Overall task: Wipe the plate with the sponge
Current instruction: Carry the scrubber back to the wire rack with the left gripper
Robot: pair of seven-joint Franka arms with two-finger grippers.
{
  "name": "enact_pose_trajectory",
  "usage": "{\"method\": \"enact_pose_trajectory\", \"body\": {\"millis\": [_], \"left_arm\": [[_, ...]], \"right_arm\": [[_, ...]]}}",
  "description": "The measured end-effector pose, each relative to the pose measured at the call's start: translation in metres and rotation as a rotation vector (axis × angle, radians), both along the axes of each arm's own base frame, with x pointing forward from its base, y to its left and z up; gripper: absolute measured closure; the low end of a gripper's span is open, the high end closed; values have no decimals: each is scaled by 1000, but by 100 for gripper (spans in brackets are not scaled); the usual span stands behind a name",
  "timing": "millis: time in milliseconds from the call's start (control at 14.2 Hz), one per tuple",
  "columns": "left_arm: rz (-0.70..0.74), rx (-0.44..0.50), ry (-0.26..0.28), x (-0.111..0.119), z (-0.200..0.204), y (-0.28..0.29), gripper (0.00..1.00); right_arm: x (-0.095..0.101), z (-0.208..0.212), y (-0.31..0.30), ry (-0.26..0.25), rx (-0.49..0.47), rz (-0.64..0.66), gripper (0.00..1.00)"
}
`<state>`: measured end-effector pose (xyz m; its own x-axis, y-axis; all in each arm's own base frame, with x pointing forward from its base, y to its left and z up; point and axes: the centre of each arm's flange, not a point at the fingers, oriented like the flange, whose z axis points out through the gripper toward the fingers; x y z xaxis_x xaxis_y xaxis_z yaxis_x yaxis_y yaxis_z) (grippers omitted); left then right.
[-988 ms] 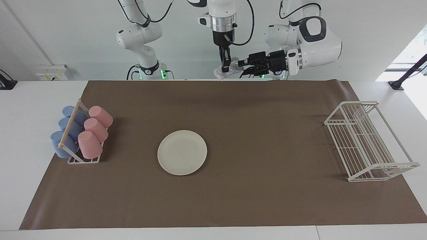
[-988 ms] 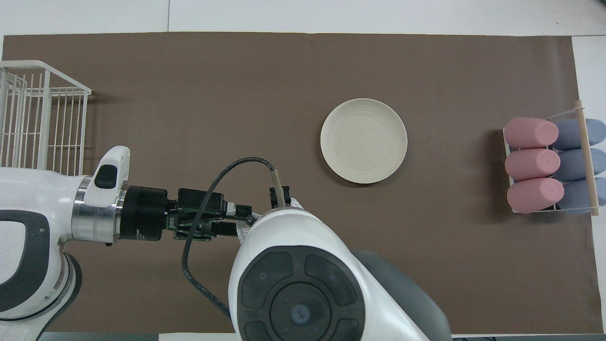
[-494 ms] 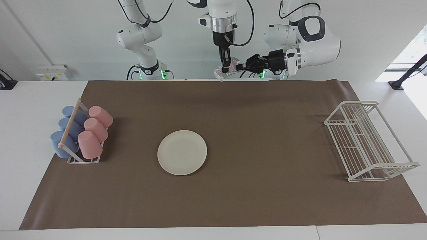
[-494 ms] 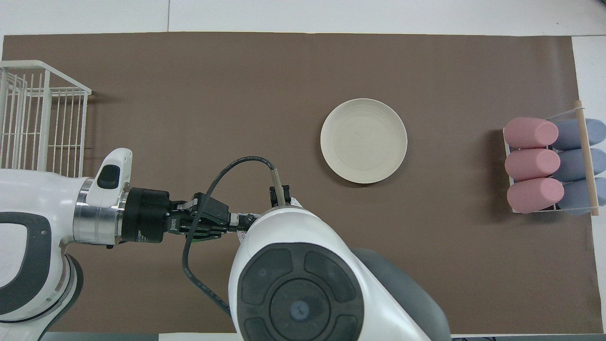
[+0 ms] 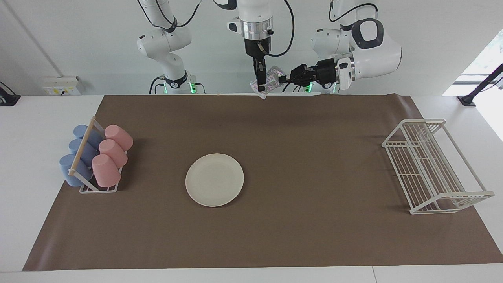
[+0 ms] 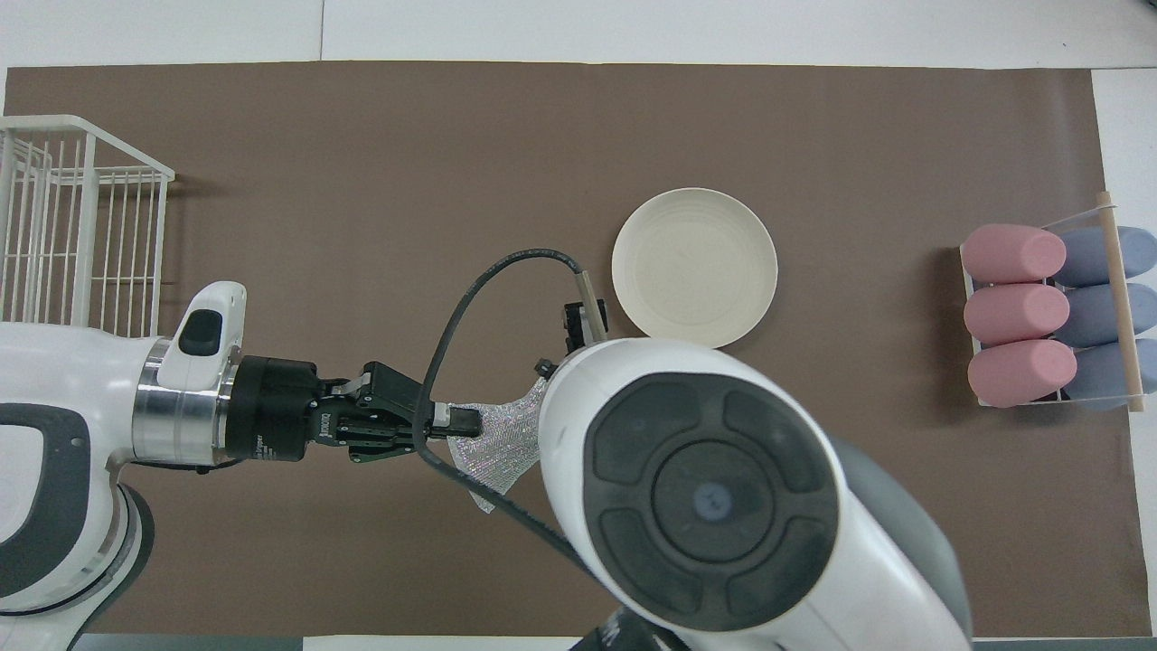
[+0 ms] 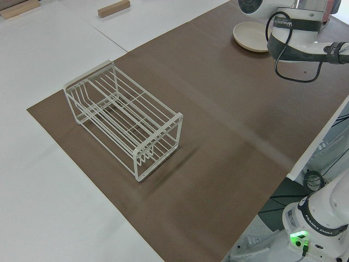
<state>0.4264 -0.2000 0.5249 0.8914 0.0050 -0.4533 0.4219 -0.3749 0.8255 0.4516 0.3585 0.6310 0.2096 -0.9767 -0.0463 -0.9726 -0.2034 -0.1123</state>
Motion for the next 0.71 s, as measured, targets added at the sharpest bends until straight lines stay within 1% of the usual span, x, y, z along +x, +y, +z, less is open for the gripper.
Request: {"method": "enact_pose_trajectory", "body": {"millis": [71, 212, 282, 423, 494, 706], "left_arm": [[11, 11, 14, 1, -1, 3, 95], [29, 74, 25, 5, -6, 18, 95], [43, 108, 28, 9, -9, 30, 95], [70, 186, 24, 15, -15, 57, 95], [71, 241, 15, 17, -19, 69, 95], [42, 437, -26, 19, -31, 97, 95]], "right_arm": [[8, 4, -17, -5, -14, 71, 1], [26, 12, -54, -24, -39, 227, 0], [34, 13, -72, -22, -57, 312, 0], [46, 13, -112, 12, -96, 498, 0], [52, 13, -133, 30, -110, 585, 0], [67, 17, -198, 56, -130, 836, 0]]}}
